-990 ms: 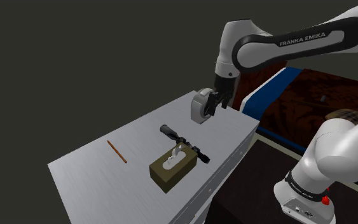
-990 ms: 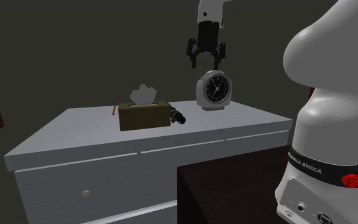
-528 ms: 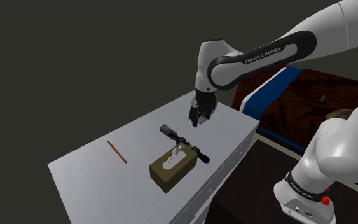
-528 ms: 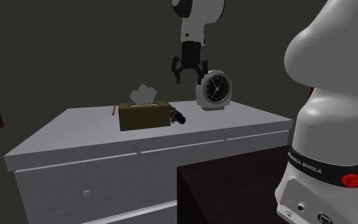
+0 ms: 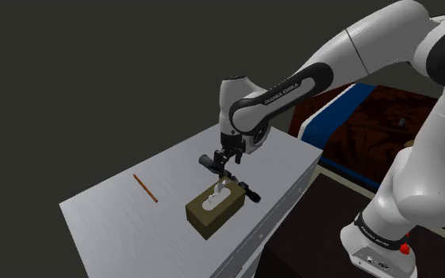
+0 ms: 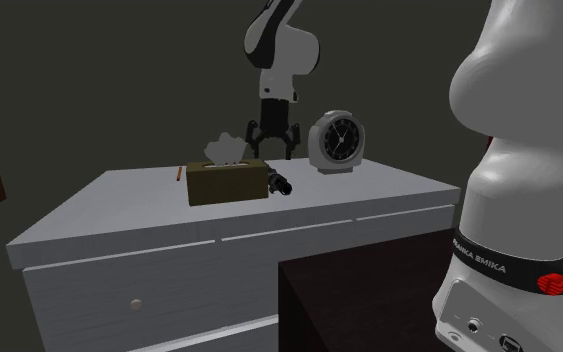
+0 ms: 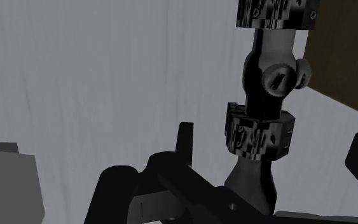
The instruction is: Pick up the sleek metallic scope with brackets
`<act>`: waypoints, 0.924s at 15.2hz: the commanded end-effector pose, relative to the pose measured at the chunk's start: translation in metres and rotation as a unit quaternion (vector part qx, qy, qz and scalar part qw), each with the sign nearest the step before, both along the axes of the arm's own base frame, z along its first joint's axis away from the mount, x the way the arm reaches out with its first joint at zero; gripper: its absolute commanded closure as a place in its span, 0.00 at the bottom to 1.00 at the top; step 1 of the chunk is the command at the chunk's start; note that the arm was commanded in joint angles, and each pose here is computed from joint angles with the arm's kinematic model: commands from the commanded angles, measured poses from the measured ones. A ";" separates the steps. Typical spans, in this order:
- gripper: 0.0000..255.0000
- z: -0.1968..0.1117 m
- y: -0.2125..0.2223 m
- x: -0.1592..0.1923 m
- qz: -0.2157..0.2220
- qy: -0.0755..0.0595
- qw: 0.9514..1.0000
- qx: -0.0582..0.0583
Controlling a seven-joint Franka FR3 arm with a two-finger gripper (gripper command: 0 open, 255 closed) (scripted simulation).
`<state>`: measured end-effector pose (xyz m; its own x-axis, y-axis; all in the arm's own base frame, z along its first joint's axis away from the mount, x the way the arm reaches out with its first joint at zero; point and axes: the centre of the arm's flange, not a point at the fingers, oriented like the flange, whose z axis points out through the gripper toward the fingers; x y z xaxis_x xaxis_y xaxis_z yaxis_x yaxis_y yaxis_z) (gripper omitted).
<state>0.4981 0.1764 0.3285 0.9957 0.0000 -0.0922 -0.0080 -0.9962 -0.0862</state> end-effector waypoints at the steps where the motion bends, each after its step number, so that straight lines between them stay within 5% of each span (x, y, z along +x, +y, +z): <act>1: 0.00 -0.014 0.009 0.007 0.002 0.002 1.000 0.001; 10: 0.00 -0.054 0.009 0.007 0.002 0.002 1.000 0.001; 11: 1.00 -0.053 0.009 0.007 0.002 0.002 1.000 0.001; 14: 1.00 -0.053 0.010 0.007 0.002 0.002 1.000 0.001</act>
